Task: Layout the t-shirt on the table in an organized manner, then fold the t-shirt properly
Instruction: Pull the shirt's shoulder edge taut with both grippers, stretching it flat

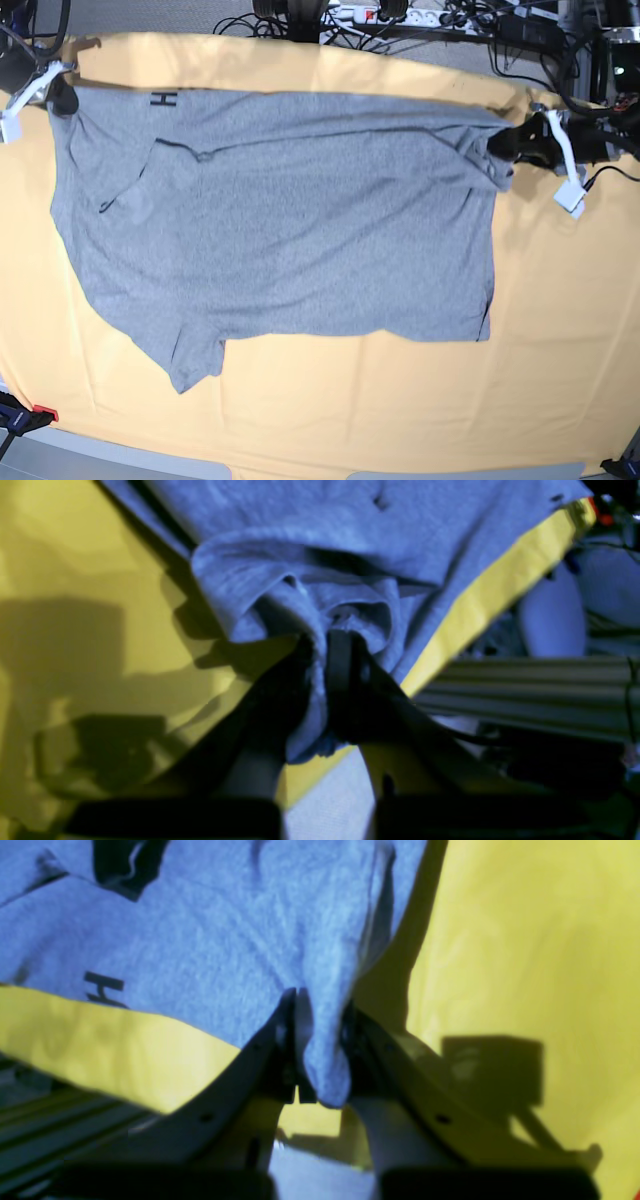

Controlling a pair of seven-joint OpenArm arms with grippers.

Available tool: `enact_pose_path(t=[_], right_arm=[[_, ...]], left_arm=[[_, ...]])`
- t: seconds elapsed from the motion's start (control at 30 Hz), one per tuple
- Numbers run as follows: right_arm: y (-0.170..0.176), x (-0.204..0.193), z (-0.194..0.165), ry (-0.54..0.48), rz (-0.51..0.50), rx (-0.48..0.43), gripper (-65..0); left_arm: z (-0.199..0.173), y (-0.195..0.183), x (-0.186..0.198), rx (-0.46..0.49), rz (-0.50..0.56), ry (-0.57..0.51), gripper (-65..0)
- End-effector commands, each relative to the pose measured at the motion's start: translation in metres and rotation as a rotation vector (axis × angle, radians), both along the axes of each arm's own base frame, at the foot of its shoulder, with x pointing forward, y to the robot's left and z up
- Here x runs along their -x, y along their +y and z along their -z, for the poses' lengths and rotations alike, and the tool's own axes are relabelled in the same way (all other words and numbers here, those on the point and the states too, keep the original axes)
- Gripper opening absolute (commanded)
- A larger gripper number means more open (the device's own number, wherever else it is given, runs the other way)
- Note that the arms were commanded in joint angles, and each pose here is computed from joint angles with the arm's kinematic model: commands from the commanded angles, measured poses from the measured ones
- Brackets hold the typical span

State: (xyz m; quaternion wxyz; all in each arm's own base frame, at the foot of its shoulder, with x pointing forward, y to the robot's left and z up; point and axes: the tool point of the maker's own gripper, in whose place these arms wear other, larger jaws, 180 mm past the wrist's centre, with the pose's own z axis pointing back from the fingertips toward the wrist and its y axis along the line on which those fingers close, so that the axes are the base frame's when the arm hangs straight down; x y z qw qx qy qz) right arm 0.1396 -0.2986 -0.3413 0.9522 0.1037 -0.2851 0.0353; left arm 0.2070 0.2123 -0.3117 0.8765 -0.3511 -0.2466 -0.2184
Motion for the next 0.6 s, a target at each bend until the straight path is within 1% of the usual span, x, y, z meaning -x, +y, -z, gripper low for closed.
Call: enact_pose_path(t=[0.0,0.13,0.27,0.57], right_arm=[[-0.003,0.0,-0.008,-0.01,-0.024,0.029,-65.0],[0.0,0.015,-0.007,0.027,-0.042,0.041,-65.0],[0.003,0.028,-0.007,0.066,-0.066,0.06,-65.0],[0.004,0.037,-0.006,0.097,-0.078,0.069,-65.0]], left_arm=[[-0.013,0.005,-0.003,-0.005,0.02,-0.033,-65.0],[-0.011,0.018,0.007,-0.063,0.04,0.006,-65.0],[-0.013,0.028,0.01,-0.107,0.058,0.018,-65.0],[-0.011,0.031,0.013,-0.118,0.06,0.035,-65.0]])
